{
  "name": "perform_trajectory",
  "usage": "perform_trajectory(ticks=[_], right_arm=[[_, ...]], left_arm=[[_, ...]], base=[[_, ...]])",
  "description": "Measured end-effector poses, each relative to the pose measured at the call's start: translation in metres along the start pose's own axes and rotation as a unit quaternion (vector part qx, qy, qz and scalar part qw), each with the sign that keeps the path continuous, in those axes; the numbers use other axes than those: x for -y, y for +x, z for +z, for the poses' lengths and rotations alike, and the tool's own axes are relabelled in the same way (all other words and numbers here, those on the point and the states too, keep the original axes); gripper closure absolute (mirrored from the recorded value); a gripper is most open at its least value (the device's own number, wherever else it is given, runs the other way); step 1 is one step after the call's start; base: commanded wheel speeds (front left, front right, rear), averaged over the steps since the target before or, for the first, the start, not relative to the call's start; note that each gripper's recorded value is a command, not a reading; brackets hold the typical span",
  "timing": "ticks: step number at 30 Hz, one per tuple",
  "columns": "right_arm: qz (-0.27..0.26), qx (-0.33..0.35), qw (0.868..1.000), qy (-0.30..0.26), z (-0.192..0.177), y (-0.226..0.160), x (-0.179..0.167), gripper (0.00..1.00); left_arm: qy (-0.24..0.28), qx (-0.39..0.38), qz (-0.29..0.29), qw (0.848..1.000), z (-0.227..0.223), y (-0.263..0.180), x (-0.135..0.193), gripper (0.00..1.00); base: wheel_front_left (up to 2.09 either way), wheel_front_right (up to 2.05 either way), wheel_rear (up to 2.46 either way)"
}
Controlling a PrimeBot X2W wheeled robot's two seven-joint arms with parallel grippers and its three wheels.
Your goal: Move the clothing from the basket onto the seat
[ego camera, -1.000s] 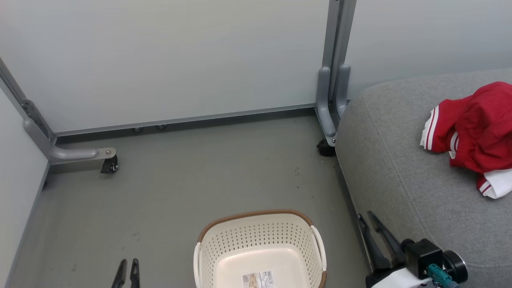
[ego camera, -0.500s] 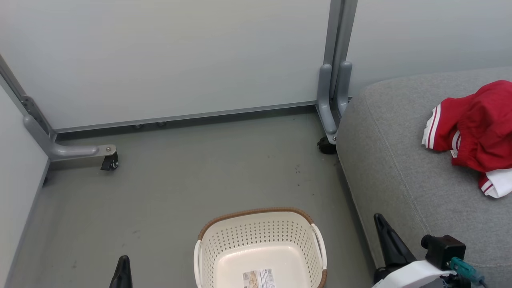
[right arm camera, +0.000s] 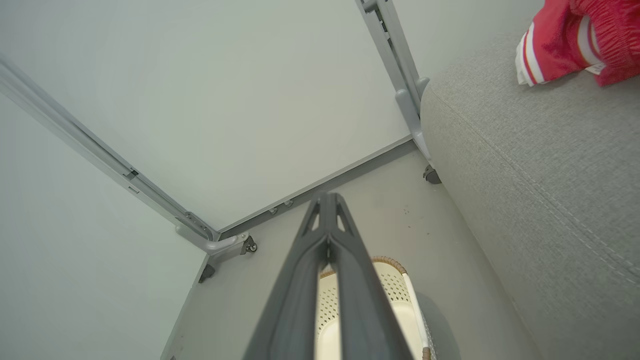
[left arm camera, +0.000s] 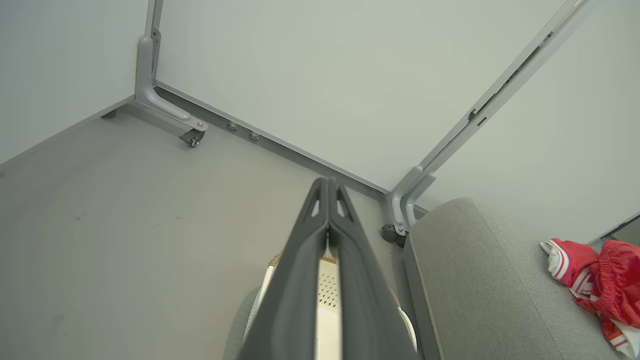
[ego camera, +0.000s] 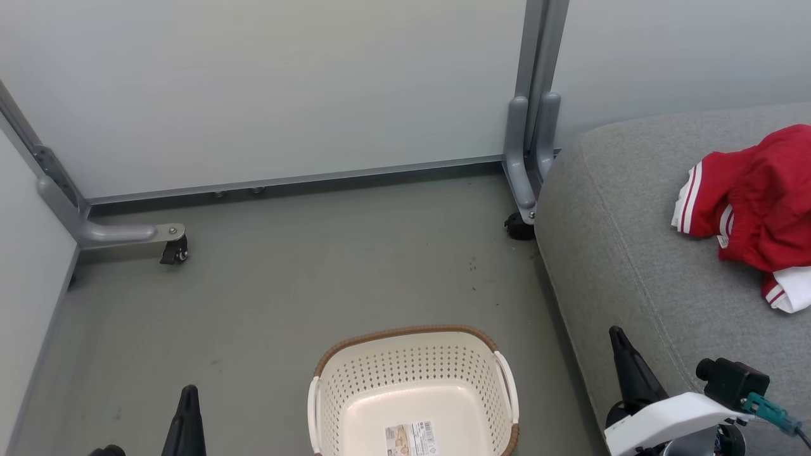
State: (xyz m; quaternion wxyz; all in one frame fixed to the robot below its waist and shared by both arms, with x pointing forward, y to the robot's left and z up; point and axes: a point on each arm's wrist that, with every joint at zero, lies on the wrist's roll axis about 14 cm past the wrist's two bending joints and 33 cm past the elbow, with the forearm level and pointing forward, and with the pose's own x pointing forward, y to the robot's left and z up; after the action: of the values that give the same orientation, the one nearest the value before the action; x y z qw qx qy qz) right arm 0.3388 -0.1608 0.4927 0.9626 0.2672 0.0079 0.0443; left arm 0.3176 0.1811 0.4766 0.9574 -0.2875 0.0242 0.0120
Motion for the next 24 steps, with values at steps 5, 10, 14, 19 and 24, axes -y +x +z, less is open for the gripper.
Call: perform_trajectory(ticks=[5,10,14,19,24], right_arm=[[-0.006,0.005,0.999,0.038,0.005,0.005,0.002,1.0],[-0.016,0.005,0.997,0.074,0.006,0.006,0.007,1.0],[-0.018,0.008,0.995,0.102,0.009,0.01,0.009,1.0],[-0.026,0.006,0.99,0.136,0.009,0.011,0.013,1.0],[-0.028,0.012,0.986,0.166,0.014,0.015,0.014,1.0]], left_arm=[[-0.038,0.0,0.003,0.999,0.002,0.005,-0.001,1.0],[-0.072,-0.002,0.005,0.997,0.004,0.01,-0.001,1.0],[-0.098,-0.002,0.007,0.995,0.005,0.014,-0.002,1.0],[-0.131,-0.002,0.008,0.991,0.007,0.018,-0.002,1.0],[-0.161,-0.002,0.009,0.987,0.01,0.022,-0.003,1.0]], base=[[0.0,0.0,0.0],[0.0,0.0,0.0],[0.0,0.0,0.0],[0.0,0.0,0.0],[0.0,0.0,0.0]])
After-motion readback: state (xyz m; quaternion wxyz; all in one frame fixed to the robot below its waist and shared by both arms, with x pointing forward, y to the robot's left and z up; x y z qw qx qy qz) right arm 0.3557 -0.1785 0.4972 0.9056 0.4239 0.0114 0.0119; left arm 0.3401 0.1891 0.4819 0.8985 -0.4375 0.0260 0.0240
